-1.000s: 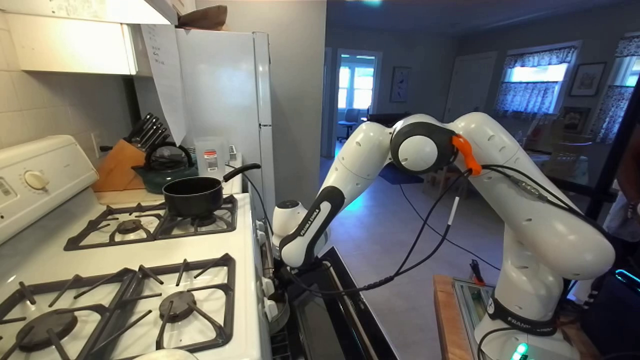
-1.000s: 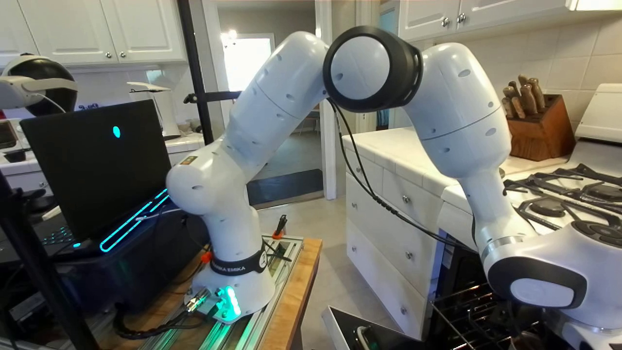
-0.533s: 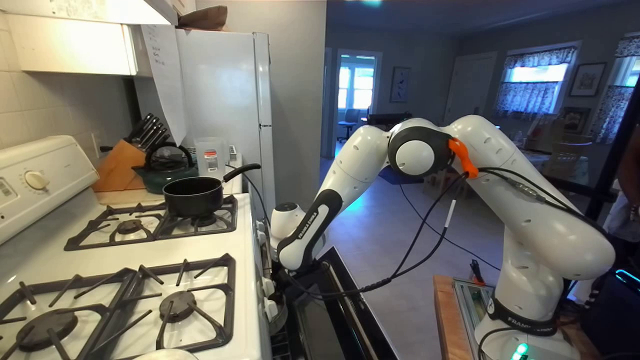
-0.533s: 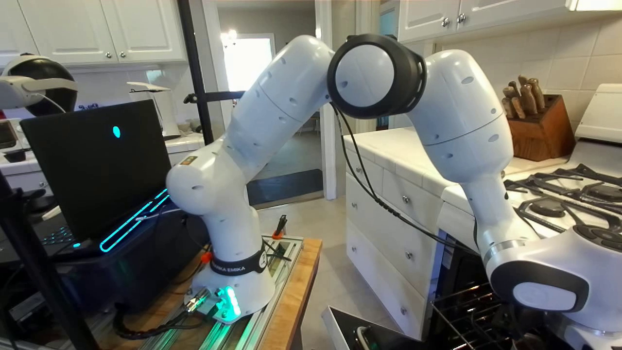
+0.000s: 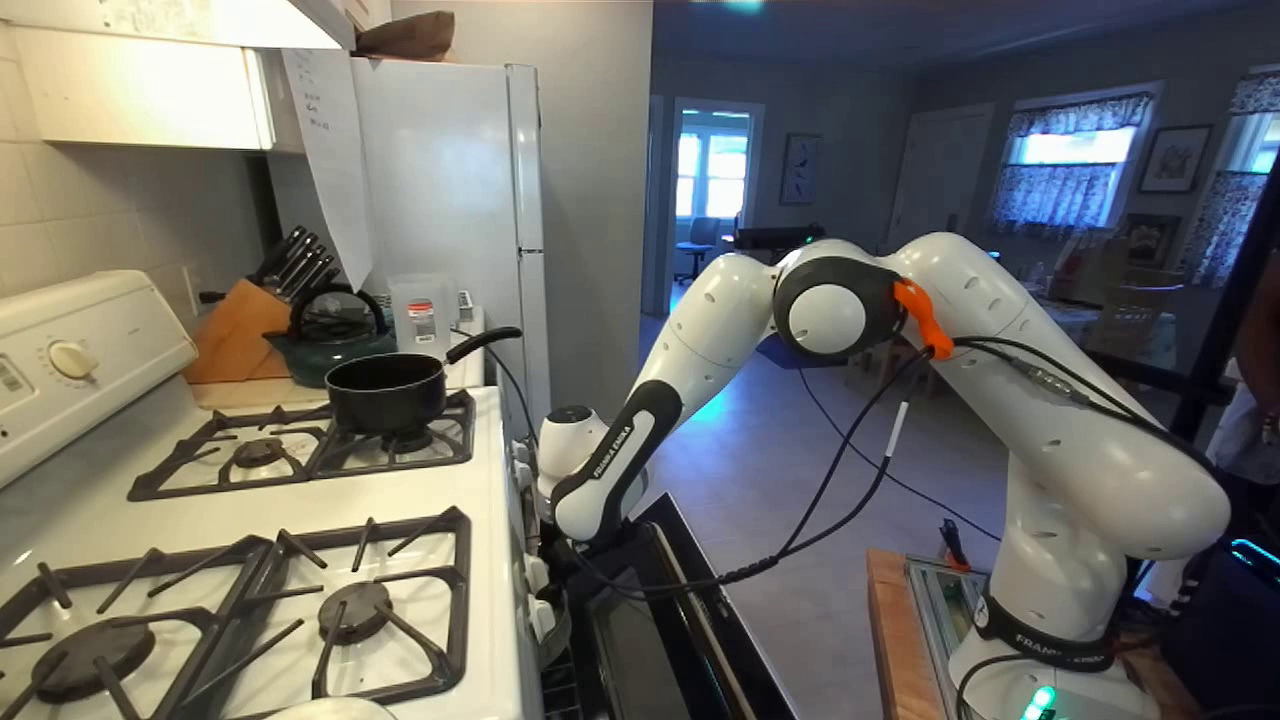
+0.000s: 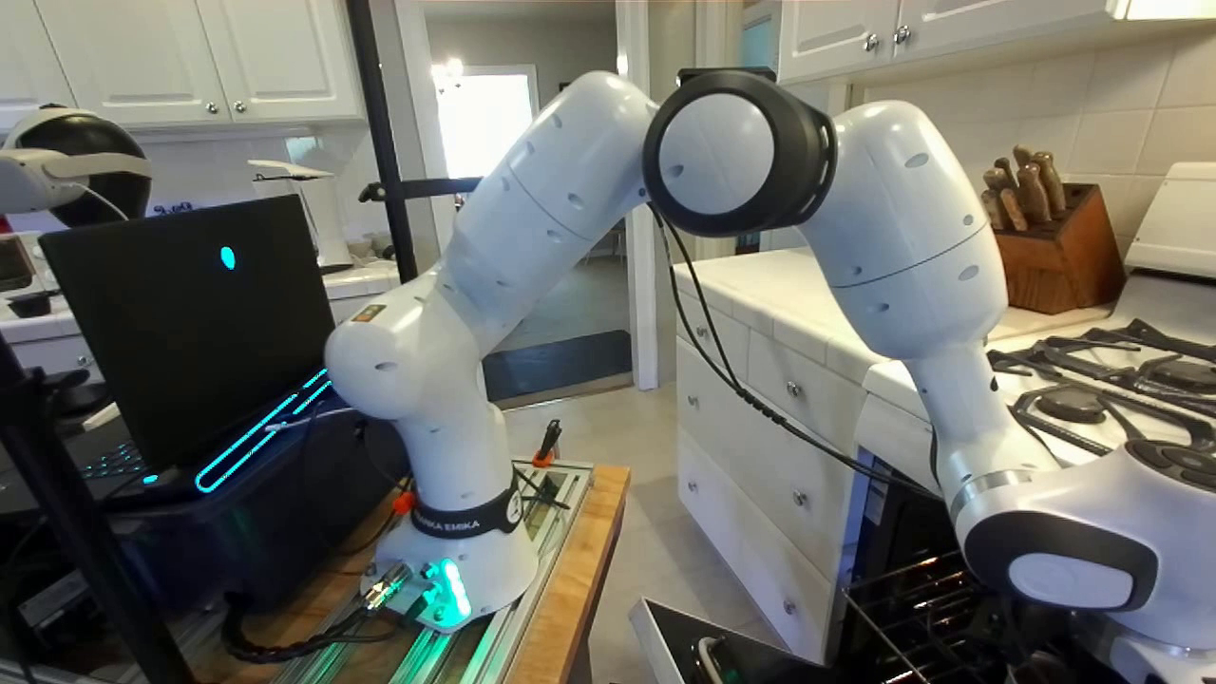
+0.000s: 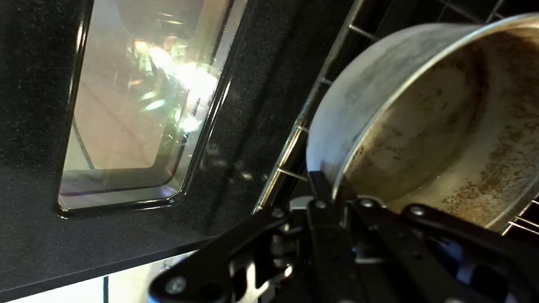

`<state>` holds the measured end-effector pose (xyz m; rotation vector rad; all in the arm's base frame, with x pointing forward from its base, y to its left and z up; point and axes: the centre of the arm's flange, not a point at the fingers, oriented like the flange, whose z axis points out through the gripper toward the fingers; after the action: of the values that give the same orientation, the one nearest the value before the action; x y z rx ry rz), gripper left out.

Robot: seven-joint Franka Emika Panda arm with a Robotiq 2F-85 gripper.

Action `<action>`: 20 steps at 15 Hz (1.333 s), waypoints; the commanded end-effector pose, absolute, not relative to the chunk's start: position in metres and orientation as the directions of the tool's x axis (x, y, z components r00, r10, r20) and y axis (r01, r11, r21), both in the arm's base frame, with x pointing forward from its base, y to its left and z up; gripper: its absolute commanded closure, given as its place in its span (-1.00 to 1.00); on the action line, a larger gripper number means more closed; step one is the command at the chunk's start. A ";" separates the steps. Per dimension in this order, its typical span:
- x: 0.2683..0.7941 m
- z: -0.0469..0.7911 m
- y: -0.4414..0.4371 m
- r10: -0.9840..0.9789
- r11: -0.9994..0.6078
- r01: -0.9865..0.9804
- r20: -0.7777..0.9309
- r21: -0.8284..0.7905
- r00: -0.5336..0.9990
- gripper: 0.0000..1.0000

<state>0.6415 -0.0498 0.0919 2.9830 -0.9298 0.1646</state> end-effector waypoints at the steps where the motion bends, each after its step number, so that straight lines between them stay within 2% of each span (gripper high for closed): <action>1: 0.652 0.085 -0.049 -0.567 -0.824 -0.566 0.094 -0.039 0.818 0.97; 20: 0.654 0.075 -0.048 -0.563 -0.825 -0.564 0.101 -0.025 0.820 0.97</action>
<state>0.6439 -0.0501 0.0877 2.9798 -0.9260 0.1642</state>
